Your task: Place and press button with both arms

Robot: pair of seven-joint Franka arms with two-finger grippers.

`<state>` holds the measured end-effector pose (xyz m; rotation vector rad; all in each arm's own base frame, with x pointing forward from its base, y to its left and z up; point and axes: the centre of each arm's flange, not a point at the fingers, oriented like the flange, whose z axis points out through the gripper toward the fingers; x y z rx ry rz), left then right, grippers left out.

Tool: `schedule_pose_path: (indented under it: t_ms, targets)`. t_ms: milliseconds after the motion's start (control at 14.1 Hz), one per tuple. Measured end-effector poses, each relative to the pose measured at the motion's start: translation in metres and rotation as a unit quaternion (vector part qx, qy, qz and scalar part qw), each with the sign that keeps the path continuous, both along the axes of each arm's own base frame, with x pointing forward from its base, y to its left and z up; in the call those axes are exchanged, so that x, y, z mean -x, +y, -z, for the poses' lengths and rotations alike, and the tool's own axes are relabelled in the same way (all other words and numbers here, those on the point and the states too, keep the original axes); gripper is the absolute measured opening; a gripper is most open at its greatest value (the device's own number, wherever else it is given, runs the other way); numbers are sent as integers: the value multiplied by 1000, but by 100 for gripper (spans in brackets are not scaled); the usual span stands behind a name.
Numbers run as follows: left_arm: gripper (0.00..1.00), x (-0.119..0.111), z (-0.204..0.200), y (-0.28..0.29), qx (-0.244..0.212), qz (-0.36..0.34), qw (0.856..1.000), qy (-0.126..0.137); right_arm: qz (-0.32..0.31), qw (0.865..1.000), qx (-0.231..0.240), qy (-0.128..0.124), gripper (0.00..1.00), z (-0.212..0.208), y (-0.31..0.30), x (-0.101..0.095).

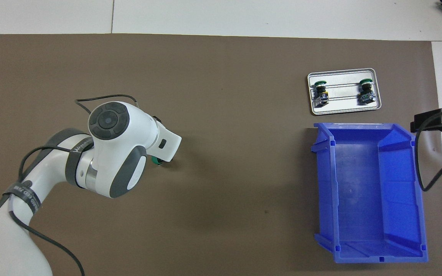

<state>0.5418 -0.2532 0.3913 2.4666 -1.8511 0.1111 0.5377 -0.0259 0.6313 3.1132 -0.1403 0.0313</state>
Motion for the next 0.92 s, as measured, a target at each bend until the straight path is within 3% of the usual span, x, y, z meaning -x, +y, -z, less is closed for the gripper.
schedule_pose_path:
  t_ms: [142,426,639,923]
  targets:
    - [6,-8,-16,18,2,-21,1000,-4,0,1000,0,0,100,0,0,0]
    - [48,-6,-22,22,6,-133,991,8,0,1000,0,0,100,0,0,0]
    - [58,9,-22,-3,2,-256,966,33,0,1000,0,0,100,0,0,0]
    - [58,33,-20,-9,-42,-366,926,85,0,1000,0,0,100,0,0,0]
